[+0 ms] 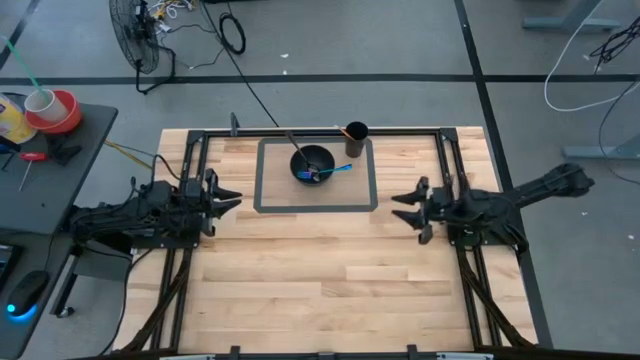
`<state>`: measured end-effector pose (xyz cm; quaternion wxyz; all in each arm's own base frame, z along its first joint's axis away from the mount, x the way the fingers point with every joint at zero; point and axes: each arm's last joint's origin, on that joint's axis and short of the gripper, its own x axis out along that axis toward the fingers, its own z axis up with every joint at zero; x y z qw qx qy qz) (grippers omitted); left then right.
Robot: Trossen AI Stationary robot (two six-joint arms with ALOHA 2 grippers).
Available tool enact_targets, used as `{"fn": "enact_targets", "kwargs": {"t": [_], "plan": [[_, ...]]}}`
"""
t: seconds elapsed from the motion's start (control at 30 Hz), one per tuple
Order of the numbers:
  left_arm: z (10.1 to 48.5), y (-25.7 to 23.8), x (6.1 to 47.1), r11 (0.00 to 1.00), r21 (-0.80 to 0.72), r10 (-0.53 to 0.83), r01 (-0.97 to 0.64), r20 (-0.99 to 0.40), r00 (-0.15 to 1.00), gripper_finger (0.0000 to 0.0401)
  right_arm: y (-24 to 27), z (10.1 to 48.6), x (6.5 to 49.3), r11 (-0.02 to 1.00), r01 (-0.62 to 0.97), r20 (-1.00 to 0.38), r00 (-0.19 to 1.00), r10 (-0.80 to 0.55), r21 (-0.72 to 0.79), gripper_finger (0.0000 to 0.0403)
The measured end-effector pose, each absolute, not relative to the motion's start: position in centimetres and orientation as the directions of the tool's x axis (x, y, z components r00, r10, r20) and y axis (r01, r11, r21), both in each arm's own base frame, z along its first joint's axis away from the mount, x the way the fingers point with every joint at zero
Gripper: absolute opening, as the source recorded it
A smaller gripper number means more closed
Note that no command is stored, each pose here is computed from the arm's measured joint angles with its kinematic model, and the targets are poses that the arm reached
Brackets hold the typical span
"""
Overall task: Pick & Place Utensil
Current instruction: Return to Home Position
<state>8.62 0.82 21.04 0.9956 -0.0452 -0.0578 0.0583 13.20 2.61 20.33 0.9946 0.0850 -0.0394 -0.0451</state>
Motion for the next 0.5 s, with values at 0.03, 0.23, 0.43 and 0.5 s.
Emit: {"fn": "enact_targets", "kwargs": {"t": [0.03,0.23,0.43,0.5], "plan": [[21.0,0.8,8.6,0.989,-0.097,0.121,-0.111,0.109,0.987,0.0087,2.5,20.1,12.7,0.980,0.106,0.081,0.989,-0.120,0.166,0.0190],[21.0,0.8,8.6,0.989,-0.096,0.121,-0.111,0.109,0.987,0.0087,2.4,18.6,11.4,0.991,-0.037,0.157,0.988,0.016,0.129,0.0115],[21.0,0.8,8.6,0.989,-0.096,0.121,-0.111,0.109,0.987,0.0087,1.6,18.2,11.3,0.991,-0.087,0.118,0.990,0.075,0.097,0.0013],[21.0,0.8,8.6,0.989,-0.096,0.121,-0.110,0.110,0.987,0.0087,1.3,18.2,11.3,0.988,-0.111,0.123,0.988,0.098,0.106,0.0008]]}}
